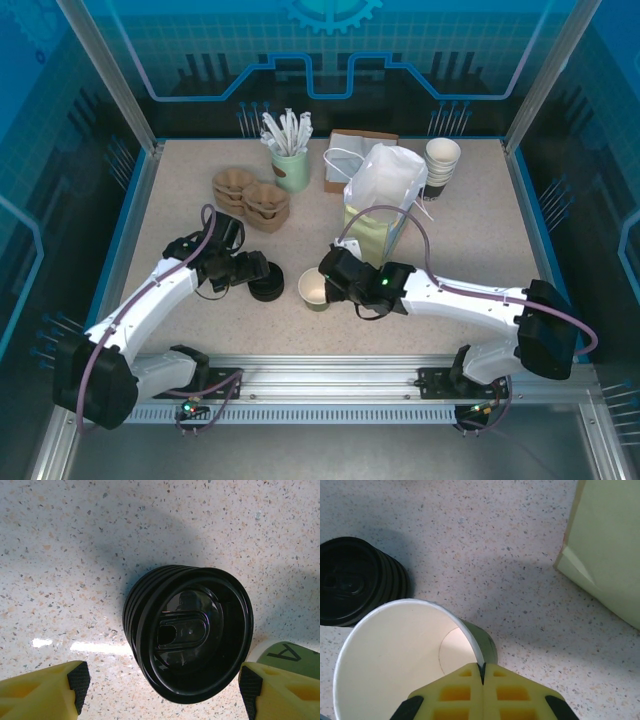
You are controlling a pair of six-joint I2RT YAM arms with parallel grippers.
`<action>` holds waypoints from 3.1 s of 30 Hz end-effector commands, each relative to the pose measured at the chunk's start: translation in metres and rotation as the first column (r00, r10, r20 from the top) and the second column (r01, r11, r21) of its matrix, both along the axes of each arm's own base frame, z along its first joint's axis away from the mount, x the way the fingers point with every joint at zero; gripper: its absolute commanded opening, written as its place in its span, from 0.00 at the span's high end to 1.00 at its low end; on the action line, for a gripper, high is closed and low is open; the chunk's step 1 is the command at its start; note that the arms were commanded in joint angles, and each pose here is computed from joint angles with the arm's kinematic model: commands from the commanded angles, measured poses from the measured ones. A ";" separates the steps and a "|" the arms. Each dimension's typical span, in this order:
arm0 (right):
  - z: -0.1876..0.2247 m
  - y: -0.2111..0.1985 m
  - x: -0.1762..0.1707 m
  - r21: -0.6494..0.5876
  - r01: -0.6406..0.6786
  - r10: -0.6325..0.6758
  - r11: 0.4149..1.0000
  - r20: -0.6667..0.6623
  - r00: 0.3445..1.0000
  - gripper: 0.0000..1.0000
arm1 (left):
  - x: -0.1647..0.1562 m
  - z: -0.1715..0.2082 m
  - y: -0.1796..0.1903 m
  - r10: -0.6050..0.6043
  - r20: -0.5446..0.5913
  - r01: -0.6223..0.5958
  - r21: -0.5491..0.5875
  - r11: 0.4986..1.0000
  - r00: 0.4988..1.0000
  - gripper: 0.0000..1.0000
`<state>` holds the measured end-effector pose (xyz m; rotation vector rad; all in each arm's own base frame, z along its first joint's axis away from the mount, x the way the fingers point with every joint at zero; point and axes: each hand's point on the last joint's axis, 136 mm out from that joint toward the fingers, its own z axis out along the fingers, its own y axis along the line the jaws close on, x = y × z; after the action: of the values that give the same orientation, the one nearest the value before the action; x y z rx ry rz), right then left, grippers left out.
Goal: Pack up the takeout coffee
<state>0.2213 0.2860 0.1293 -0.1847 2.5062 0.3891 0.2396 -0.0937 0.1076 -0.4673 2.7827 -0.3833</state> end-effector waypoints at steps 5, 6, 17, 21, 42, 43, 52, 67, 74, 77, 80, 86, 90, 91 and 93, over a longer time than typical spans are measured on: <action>-0.001 -0.008 0.005 -0.042 0.049 -0.049 0.998 -0.002 0.999 1.00 | 0.001 -0.002 -0.001 -0.019 0.002 0.018 0.006 1.000 1.000 0.20; -0.002 -0.008 0.005 -0.043 0.050 -0.050 0.998 -0.002 0.999 1.00 | 0.001 -0.002 -0.002 -0.020 0.000 0.020 0.005 1.000 1.000 0.20; 0.005 -0.009 0.005 -0.036 0.039 -0.039 0.999 0.000 0.999 0.65 | 0.001 -0.004 -0.003 -0.017 -0.008 0.017 0.000 1.000 1.000 0.21; 0.011 -0.012 0.005 -0.022 0.045 -0.045 0.999 0.002 0.999 0.52 | 0.002 -0.002 -0.005 -0.019 -0.004 0.019 -0.008 1.000 1.000 0.22; 0.079 -0.051 -0.020 0.118 0.039 -0.040 0.992 0.007 0.999 0.44 | 0.003 -0.010 -0.005 -0.070 -0.041 0.075 0.119 0.990 0.997 0.35; 0.080 -0.053 -0.021 0.122 0.040 -0.041 0.992 0.004 0.999 0.43 | 0.003 -0.011 -0.005 -0.070 -0.047 0.075 0.123 0.990 0.996 0.36; 0.078 -0.075 -0.026 0.152 0.075 -0.074 0.985 -0.014 0.997 0.42 | 0.005 -0.016 -0.007 -0.075 -0.060 0.083 0.144 0.986 0.995 0.45; 0.069 -0.084 -0.027 0.155 0.092 -0.087 0.984 -0.034 0.996 0.45 | 0.008 -0.021 -0.008 -0.077 -0.073 0.088 0.165 0.982 0.994 0.61; 0.070 -0.085 -0.026 0.164 0.098 -0.094 0.982 -0.028 0.995 0.47 | 0.011 -0.022 -0.008 -0.072 -0.044 0.078 0.156 0.985 0.996 0.63; 0.072 -0.085 -0.024 0.176 0.101 -0.099 0.979 -0.022 0.995 0.47 | 0.010 -0.025 -0.007 -0.071 -0.054 0.079 0.165 0.983 0.996 0.63; 0.073 -0.085 -0.023 0.182 0.101 -0.100 0.978 -0.019 0.995 0.47 | 0.009 -0.029 -0.006 -0.066 -0.061 0.076 0.170 0.982 0.996 0.64; 0.072 -0.088 -0.023 0.175 0.109 -0.107 0.978 -0.021 0.994 0.47 | 0.008 -0.036 -0.005 -0.062 -0.069 0.073 0.173 0.982 0.996 0.65; 0.070 -0.091 -0.024 0.178 0.117 -0.115 0.977 -0.020 0.993 0.47 | 0.008 -0.039 -0.005 -0.062 -0.076 0.075 0.177 0.981 0.995 0.66; 0.070 -0.092 -0.024 0.179 0.119 -0.117 0.977 -0.021 0.993 0.47 | 0.007 -0.040 -0.005 -0.061 -0.077 0.074 0.177 0.981 0.995 0.67; 0.070 -0.092 -0.025 0.183 0.120 -0.118 0.976 -0.023 0.993 0.47 | 0.007 -0.040 -0.005 -0.059 -0.078 0.072 0.177 0.981 0.995 0.69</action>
<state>0.1955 0.1993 0.1982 0.0025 2.4701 0.5649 0.2506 -0.1010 0.0752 -0.3478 2.8630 -0.1609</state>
